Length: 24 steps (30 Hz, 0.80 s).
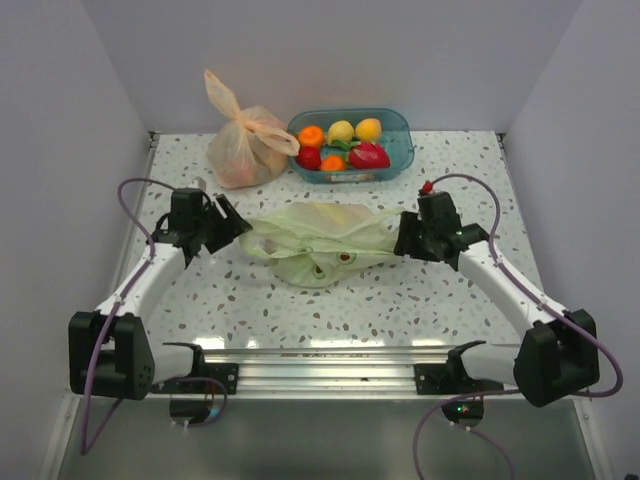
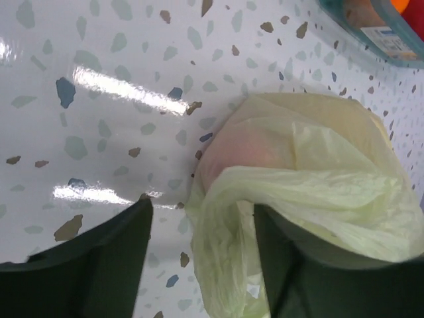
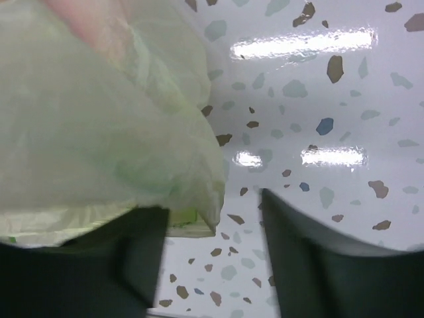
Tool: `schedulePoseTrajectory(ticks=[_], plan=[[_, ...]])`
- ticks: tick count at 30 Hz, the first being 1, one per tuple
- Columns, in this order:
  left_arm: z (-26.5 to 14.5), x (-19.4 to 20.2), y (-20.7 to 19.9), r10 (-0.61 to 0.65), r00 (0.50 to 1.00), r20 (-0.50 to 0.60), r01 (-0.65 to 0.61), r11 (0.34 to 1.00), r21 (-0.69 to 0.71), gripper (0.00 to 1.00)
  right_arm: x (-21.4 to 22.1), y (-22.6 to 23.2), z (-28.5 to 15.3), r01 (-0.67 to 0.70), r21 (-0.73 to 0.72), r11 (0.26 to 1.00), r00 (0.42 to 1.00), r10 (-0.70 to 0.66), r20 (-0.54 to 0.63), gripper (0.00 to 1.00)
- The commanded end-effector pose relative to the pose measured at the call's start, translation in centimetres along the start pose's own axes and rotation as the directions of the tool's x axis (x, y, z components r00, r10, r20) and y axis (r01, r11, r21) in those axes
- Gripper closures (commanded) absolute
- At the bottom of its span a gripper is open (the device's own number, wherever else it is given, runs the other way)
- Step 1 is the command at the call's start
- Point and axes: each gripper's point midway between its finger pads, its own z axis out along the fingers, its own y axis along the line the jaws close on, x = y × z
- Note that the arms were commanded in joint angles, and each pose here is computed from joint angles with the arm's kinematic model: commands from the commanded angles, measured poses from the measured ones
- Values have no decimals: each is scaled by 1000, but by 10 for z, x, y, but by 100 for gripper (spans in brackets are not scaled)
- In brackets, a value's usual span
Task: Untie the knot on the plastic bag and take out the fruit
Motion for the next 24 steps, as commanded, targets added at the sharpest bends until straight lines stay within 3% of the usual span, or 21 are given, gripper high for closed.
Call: schedulePoseTrajectory(ticks=[1, 3, 5, 11, 15, 19, 24], plan=[[-33, -39, -51, 93, 991, 92, -106, 984, 146, 23, -28, 26, -44, 141, -67, 988, 987, -135, 86, 29], [-54, -48, -63, 114, 986, 123, -132, 979, 157, 5, -37, 30, -62, 182, -49, 982, 978, -176, 110, 16], [-70, -54, -68, 124, 981, 150, -147, 978, 150, 0, -35, 35, -78, 254, -43, 966, 963, -248, 106, 7], [-125, -48, -91, 128, 970, 208, -162, 975, 154, 0, -65, 71, -132, 438, -141, 888, 886, -399, 236, 4], [-136, -32, -105, 116, 972, 203, -153, 972, 177, 1, -74, 102, -137, 570, -204, 796, 813, -511, 278, 4], [-127, -5, -124, 110, 984, 140, -143, 958, 249, 3, -74, 130, -115, 737, -197, 646, 674, -680, 289, 4], [-104, 25, -147, 140, 987, 76, -156, 948, 279, 2, -81, 160, -70, 813, -205, 546, 583, -757, 296, 3]])
